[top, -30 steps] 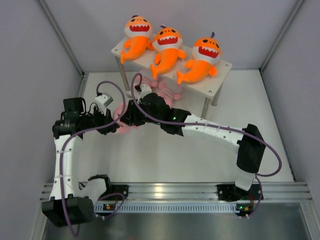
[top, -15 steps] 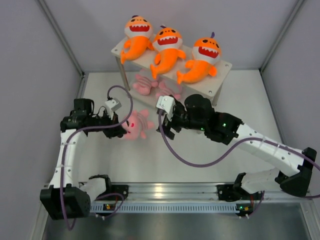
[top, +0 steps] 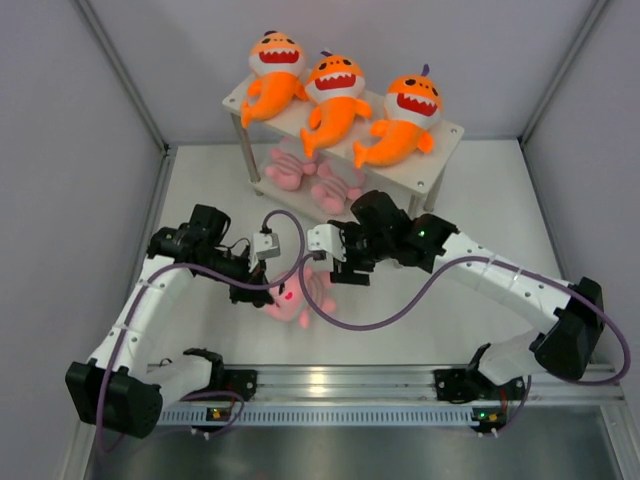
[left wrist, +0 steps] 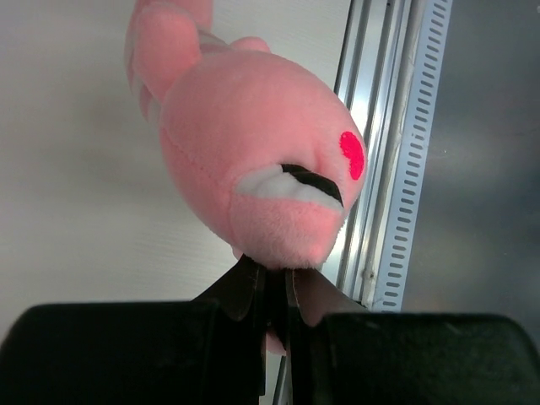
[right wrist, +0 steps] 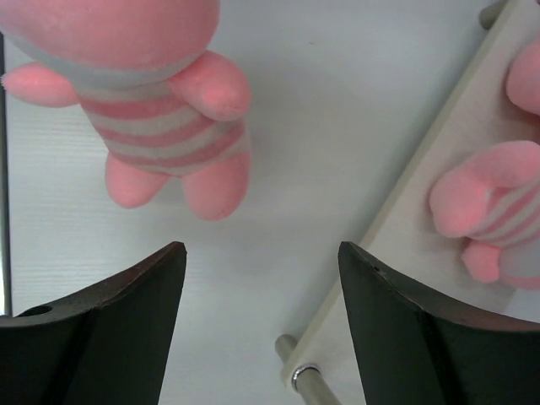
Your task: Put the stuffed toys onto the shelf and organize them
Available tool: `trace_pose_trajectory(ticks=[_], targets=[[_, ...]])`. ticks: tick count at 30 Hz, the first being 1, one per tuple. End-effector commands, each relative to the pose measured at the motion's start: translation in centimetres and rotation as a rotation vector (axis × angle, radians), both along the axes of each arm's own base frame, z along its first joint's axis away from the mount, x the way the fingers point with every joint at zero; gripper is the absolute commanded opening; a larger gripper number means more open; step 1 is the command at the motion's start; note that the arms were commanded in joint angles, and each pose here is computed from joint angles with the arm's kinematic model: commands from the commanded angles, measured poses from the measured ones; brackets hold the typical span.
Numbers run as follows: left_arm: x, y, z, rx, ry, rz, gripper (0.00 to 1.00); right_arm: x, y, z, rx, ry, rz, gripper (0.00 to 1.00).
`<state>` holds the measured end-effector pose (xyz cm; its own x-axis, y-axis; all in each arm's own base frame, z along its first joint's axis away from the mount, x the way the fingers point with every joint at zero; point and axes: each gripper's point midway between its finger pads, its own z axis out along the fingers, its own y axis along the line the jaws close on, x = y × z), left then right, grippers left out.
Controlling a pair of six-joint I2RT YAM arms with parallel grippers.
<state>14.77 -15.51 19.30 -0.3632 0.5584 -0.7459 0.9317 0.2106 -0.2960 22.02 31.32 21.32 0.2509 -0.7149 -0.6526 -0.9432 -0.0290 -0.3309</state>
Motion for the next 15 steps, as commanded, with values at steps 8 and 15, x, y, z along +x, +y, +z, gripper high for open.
trace_pose_trajectory(ticks=[8,15], targets=[[-0.9,-1.0,2.0,-0.064,-0.046,-0.085,0.00,-2.5,3.1,-1.1,0.122,0.060,0.113,0.75],[-1.0,-1.0,2.1,-0.066,-0.051,-0.084,0.00,-2.9,4.4,-3.8,0.146,0.147,0.095,0.72]])
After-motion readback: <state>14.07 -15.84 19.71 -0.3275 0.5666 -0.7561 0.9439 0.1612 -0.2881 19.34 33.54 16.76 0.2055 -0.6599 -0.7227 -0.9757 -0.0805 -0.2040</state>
